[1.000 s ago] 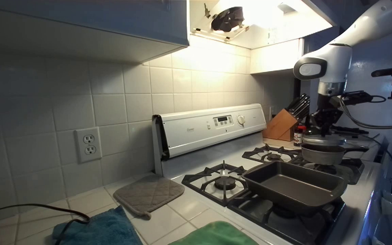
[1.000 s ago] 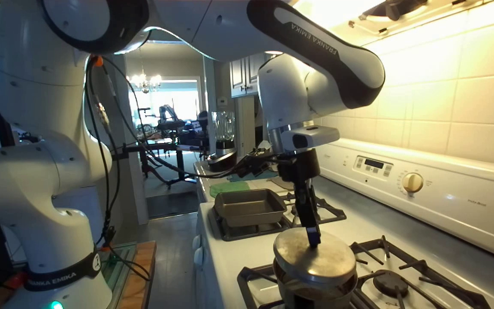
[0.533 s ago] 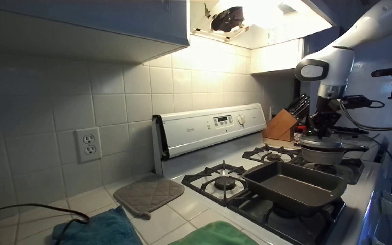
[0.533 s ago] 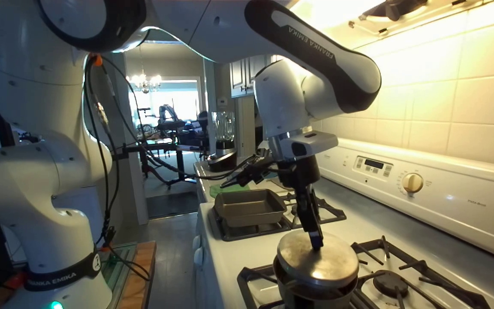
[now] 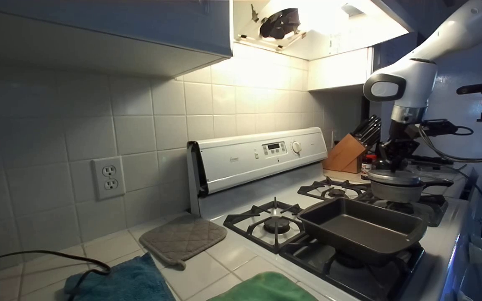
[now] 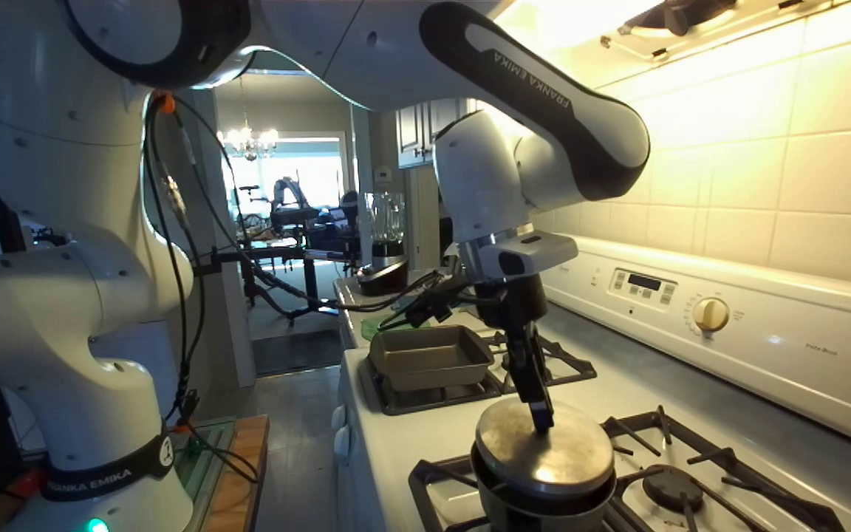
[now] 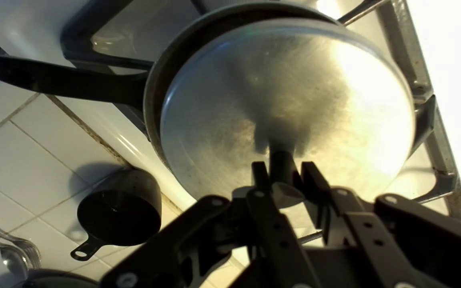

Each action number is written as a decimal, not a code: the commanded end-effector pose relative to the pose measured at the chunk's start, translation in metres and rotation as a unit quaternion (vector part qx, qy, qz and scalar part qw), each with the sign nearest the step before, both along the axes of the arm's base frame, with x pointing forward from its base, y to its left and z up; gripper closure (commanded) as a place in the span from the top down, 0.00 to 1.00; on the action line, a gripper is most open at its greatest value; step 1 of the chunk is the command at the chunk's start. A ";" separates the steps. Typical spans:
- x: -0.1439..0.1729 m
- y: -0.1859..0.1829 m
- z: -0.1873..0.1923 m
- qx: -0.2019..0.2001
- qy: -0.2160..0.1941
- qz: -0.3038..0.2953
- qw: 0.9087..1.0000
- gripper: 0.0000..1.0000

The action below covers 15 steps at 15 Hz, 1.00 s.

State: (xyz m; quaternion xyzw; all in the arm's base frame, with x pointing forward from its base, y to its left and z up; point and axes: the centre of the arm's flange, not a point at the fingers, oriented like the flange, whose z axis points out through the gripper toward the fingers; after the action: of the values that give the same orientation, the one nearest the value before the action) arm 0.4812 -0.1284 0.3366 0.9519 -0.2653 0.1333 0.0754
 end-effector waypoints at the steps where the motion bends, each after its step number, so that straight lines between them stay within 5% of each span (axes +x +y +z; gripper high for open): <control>1: -0.017 0.003 0.005 -0.001 -0.013 -0.004 1.000 0.06; 15: -0.030 -0.003 0.003 -0.010 -0.014 -0.008 1.000 0.06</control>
State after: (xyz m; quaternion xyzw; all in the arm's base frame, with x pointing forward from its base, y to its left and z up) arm 0.4687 -0.1341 0.3345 0.9508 -0.2666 0.1358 0.0809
